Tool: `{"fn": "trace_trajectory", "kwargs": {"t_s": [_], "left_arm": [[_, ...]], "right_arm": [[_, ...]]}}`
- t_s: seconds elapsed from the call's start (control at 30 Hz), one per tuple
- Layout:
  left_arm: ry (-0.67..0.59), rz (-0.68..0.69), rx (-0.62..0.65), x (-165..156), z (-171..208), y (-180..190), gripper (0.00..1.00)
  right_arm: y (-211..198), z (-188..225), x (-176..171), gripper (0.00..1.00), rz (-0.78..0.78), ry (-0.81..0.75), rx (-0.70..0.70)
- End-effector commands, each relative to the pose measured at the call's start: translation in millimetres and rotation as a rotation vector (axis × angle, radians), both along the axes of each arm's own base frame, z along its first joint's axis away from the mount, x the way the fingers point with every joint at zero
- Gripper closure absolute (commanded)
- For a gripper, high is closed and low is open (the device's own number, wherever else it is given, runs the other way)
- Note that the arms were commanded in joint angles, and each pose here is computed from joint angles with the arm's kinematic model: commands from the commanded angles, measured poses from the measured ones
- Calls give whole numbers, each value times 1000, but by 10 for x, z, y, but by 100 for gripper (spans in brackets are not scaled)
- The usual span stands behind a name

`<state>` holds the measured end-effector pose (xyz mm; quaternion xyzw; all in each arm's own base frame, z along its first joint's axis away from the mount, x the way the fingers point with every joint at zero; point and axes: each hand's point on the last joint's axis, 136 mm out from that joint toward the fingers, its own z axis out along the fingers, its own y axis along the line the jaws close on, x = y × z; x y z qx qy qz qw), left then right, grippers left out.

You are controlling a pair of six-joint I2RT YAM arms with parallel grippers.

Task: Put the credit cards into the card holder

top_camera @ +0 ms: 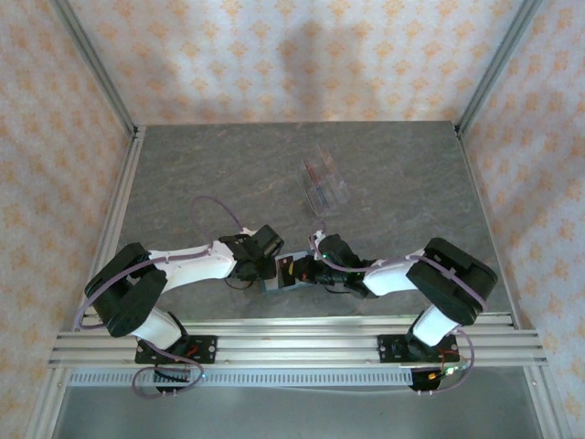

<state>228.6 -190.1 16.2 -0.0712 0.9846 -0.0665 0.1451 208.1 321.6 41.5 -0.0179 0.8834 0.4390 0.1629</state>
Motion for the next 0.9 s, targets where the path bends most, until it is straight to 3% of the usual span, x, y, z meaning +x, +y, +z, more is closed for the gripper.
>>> {"fn": "trace_trajectory", "kwargs": {"t_s": [0.0,0.47,0.87], "left_arm": [[69,-9,21,-184,-186,28,53],[51,-10,4,-153,-90,1,52],[-38,24,-96,-64,467,15,53]], "right_arm": [[-1,-152,-65,100,34,32,-64],[131,-261,-23,100,55,69,-65],[72,-386,-56,100,62,79,-107]]}}
